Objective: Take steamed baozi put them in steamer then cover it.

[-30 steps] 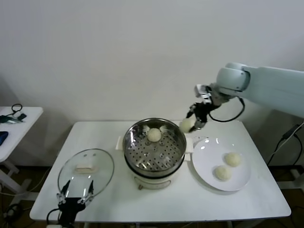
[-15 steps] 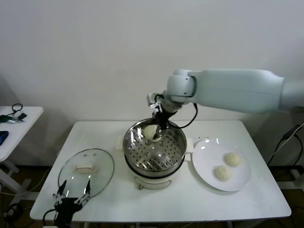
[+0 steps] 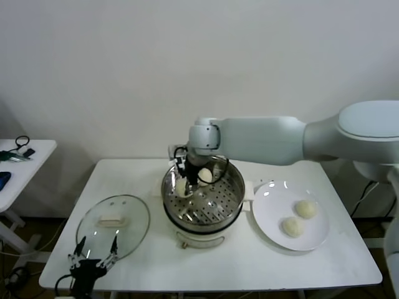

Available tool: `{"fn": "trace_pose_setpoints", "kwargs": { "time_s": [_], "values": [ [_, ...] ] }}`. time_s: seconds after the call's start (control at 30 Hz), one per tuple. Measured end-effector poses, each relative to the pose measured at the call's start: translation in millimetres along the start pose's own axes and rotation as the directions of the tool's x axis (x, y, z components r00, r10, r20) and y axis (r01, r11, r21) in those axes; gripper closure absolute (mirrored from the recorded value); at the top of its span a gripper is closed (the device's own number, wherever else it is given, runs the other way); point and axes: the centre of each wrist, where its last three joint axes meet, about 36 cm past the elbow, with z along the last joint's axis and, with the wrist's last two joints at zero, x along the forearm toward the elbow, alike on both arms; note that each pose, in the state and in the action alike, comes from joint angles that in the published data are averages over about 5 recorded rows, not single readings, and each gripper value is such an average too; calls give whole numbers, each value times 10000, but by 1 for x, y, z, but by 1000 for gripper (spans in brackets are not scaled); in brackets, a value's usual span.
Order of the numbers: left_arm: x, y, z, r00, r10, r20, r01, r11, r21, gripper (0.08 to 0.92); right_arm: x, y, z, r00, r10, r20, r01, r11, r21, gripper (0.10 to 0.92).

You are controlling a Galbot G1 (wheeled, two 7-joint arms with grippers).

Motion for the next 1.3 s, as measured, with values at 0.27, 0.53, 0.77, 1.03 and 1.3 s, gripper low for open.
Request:
{"fn": "trace_pose_setpoints", "kwargs": {
  "time_s": [0.27, 0.53, 0.77, 1.03, 1.3],
  "values": [
    [0, -2, 0, 10000, 30, 0, -30, 10000, 39, 177, -8, 1, -5, 9999, 92, -108, -91, 9999, 97, 241],
    [1, -4, -1, 10000, 69, -7, -69, 10000, 40, 177, 20, 0, 15, 10000, 21, -41, -20, 9994, 338, 200],
    [0, -6, -2, 9999, 122, -12, -122, 9999, 71, 177, 81, 7, 94, 9994, -309, -156, 311, 9994, 118, 199],
    [-3, -8, -1, 9999, 159, -13, -159, 9998, 92, 177, 113, 51, 221, 9973, -573, -462, 534, 9951, -826, 200],
    [-3, -9, -2, 9999, 145, -19, -145, 9999, 67, 177, 89, 101, 307, 9942, -762, -764, 623, 9833, -1709, 200]
  ]
}}
